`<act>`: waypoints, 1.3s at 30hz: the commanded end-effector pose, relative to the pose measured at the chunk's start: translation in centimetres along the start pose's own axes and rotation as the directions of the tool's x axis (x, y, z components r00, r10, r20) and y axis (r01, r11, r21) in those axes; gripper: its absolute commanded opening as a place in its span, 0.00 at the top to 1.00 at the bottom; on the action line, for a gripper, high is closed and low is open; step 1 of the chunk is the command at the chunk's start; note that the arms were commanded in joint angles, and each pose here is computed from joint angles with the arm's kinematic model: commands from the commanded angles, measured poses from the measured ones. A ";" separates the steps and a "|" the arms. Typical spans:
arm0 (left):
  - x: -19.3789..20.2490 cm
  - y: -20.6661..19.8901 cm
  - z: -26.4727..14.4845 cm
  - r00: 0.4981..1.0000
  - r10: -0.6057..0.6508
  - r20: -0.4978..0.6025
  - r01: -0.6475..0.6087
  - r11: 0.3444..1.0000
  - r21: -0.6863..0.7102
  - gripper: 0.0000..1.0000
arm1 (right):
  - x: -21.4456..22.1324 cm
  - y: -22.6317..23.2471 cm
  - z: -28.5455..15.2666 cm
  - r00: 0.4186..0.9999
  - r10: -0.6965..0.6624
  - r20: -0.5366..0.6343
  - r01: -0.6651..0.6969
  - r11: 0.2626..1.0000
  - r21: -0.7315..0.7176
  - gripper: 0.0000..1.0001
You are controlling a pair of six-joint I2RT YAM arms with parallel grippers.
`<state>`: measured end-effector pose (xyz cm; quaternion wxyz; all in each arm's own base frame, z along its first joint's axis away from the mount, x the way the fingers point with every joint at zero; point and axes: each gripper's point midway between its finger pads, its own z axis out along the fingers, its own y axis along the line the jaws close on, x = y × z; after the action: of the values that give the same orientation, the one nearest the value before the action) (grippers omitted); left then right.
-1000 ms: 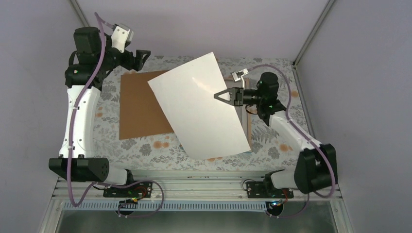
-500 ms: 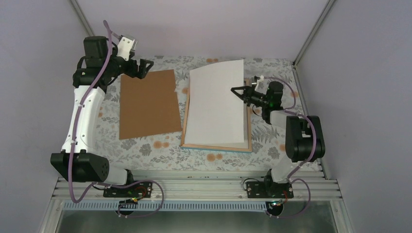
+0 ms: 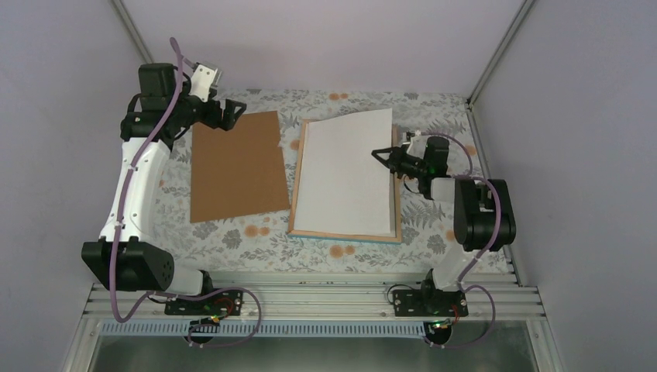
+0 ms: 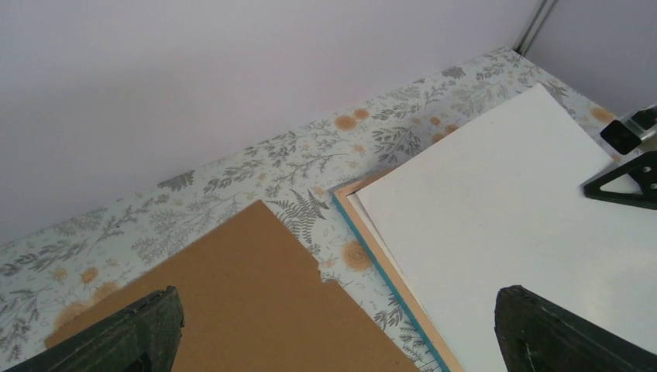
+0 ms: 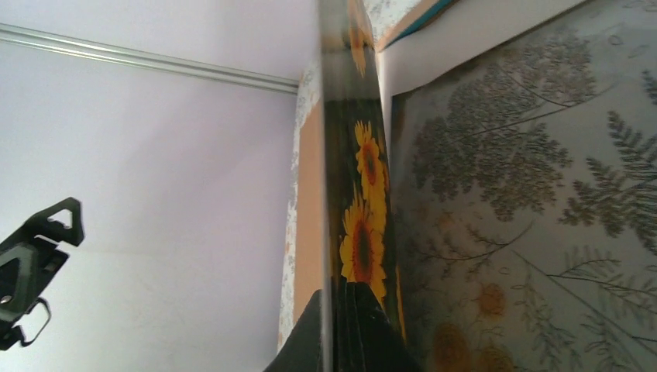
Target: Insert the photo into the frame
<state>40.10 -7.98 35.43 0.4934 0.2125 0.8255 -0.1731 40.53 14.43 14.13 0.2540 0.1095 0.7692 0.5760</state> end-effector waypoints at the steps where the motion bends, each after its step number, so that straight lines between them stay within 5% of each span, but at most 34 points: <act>1: -0.8 -0.3 -0.7 0.999 0.023 0.039 -0.023 1.000 0.005 0.00 | -0.2 -2.0 0.7 0.999 -0.035 -0.036 0.036 0.999 0.036 0.97; 19: 1.1 -0.1 0.9 1.000 -0.003 0.000 0.003 1.000 0.031 0.00 | -0.5 -6.7 2.6 0.991 -0.008 -0.130 0.026 0.991 0.135 0.96; 24: 1.3 -0.1 1.0 1.000 -0.005 -0.003 0.005 0.999 0.032 0.00 | -0.9 -6.8 2.1 0.993 -0.027 -0.113 0.049 0.979 0.196 0.51; 32: 1.3 -0.1 0.8 1.000 0.005 0.013 -0.005 1.000 0.023 0.00 | -2.5 -6.3 0.6 0.994 -0.077 -0.077 0.099 0.932 0.347 0.07; 39: 1.2 0.2 0.5 0.999 0.036 0.017 -0.036 0.999 -0.007 0.00 | -3.7 -6.4 -1.1 0.990 -0.122 -0.075 0.143 0.862 0.486 0.00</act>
<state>40.24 -8.22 32.27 0.4736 0.2134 0.8343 -0.1845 43.98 11.57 8.87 0.2294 0.1089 0.8772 0.4074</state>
